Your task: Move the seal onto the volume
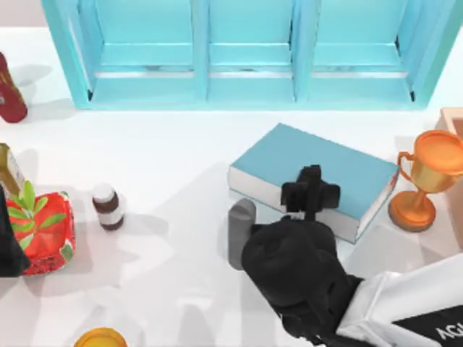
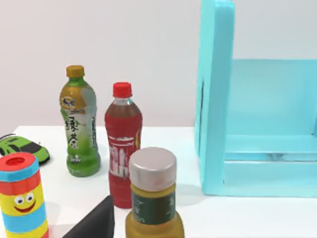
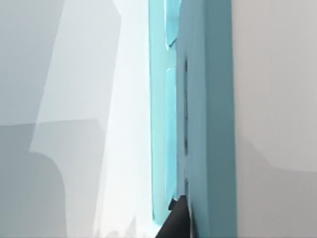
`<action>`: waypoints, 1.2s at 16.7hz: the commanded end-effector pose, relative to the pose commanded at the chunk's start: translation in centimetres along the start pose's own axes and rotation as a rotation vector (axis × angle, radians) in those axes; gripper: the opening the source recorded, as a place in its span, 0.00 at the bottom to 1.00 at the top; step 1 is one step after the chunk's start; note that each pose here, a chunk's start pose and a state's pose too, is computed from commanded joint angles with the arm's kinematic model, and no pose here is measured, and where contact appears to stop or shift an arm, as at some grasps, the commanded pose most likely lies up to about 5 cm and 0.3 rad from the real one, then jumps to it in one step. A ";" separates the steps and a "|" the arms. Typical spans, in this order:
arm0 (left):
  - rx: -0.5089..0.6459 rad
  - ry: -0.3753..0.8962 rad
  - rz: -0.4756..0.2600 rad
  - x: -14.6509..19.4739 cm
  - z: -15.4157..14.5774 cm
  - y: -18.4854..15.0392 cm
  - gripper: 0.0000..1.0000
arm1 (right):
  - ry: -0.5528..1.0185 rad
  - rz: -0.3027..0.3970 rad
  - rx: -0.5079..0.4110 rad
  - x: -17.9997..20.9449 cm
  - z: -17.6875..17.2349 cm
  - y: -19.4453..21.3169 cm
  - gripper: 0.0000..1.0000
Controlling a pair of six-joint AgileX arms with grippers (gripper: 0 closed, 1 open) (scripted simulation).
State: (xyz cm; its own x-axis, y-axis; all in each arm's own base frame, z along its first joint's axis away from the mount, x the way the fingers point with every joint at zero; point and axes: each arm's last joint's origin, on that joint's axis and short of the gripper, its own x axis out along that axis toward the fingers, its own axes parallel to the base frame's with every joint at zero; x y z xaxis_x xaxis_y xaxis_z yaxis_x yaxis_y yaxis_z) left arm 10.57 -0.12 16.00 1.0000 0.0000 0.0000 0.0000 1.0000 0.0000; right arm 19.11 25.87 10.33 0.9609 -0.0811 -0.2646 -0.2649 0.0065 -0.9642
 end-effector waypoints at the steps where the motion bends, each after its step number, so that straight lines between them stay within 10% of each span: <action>1: 0.000 0.000 0.000 0.0 0.0 0.0 1.00 | 0.000 0.000 0.000 0.0 0.0 0.0 0.00; 15: 0.000 0.000 0.000 0.0 0.0 0.0 1.00 | 0.000 0.000 0.000 0.0 0.0 0.0 0.98; 20: 0.000 0.000 0.000 0.0 0.0 0.0 1.00 | 0.000 0.000 0.000 0.0 0.0 0.0 1.00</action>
State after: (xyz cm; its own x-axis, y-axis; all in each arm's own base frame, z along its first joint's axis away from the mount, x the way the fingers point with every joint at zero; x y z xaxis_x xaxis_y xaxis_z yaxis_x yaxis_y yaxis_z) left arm 10.57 -0.12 16.00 1.0000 0.0000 0.0000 0.0000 1.0000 0.0000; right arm 19.11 25.87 10.33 0.9609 -0.0811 -0.2646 -0.2649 0.0065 -0.9642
